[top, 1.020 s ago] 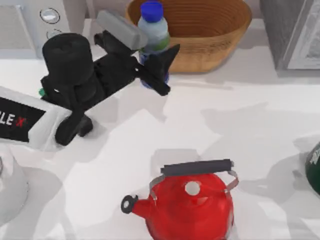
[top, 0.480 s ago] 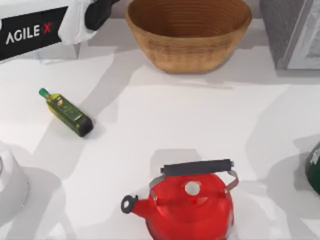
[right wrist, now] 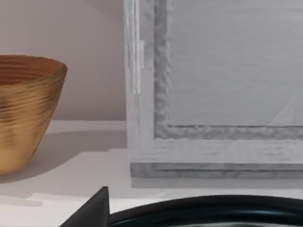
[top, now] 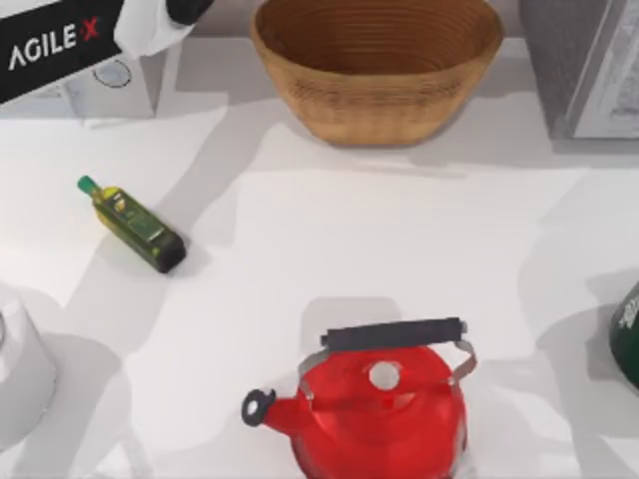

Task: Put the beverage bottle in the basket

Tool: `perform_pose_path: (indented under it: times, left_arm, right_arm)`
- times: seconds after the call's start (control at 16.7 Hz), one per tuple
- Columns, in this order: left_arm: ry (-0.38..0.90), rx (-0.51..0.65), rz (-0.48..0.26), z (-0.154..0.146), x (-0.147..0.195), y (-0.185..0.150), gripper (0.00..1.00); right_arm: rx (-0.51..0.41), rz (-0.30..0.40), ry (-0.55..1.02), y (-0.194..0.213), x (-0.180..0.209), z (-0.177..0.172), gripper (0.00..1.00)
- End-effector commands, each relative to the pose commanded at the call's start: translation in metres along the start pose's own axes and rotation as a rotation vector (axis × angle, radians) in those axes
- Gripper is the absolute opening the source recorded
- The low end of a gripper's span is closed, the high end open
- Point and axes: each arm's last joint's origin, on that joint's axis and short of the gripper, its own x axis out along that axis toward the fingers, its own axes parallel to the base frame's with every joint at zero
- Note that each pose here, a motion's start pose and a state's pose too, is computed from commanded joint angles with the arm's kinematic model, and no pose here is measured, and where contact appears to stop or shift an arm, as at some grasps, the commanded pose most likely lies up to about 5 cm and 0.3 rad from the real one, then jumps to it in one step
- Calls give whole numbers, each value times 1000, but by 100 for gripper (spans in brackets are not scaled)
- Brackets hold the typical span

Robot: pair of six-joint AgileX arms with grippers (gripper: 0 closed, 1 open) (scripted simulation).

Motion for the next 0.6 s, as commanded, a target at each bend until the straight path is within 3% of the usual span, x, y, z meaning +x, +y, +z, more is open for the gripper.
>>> perform_pose_path:
  times: [0.24, 0.6]
  left_arm:
    - [-3, 1, -13, -3, 10, -4, 0]
    - [2, -2, 0, -33, 50, 0, 0]
  right_arm:
    - [0, 0, 0, 0, 0, 0, 100]
    - [0, 0, 0, 0, 0, 0, 100]
